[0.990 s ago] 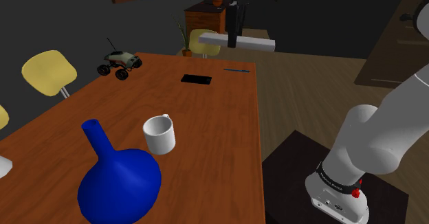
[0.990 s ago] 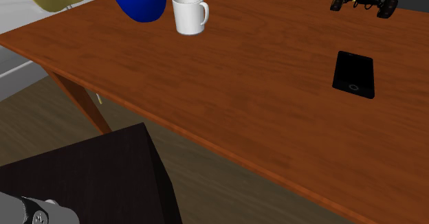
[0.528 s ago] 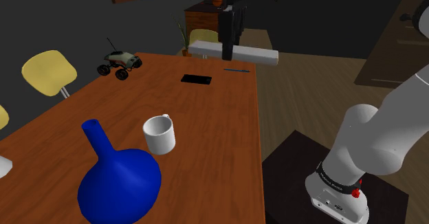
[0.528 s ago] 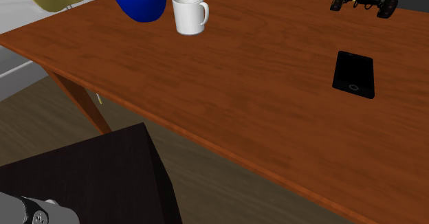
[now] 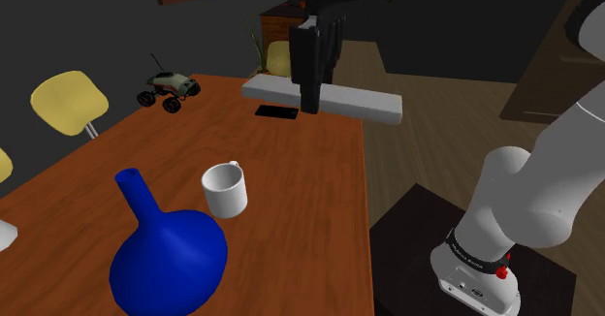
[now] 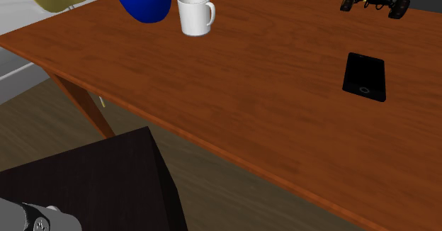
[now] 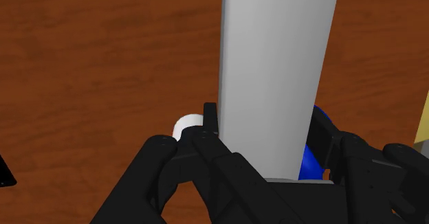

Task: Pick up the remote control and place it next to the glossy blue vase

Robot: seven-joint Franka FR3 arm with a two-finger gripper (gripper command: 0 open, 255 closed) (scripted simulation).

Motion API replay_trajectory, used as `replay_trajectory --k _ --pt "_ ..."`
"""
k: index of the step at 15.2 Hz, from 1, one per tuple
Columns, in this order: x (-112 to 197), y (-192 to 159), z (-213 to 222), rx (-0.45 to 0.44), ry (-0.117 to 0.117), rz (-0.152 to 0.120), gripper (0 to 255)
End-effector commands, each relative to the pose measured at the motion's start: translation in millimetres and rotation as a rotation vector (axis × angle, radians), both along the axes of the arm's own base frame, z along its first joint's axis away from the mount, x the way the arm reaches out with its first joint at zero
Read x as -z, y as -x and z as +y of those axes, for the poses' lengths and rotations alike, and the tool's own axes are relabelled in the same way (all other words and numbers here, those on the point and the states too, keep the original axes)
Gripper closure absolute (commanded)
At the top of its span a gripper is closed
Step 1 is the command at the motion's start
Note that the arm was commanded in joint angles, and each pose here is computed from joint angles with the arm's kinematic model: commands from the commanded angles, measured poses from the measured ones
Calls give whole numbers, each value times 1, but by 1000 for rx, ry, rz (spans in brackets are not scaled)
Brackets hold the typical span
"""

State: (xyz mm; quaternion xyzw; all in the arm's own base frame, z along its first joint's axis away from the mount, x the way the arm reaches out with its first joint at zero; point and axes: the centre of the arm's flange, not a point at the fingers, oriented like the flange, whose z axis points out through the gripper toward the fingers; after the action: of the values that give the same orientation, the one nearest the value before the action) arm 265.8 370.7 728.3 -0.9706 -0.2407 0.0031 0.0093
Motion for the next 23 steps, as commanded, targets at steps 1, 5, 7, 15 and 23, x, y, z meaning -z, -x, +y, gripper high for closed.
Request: replay_trajectory --k 1,5,7,15,23 --pt "2 18 24 3 -1 0 255" --pt "2 50 67 3 -1 0 255" --pt "2 65 88 3 -1 0 255" --pt "2 127 173 3 -1 0 255" --pt "28 152 207 3 -1 0 255"
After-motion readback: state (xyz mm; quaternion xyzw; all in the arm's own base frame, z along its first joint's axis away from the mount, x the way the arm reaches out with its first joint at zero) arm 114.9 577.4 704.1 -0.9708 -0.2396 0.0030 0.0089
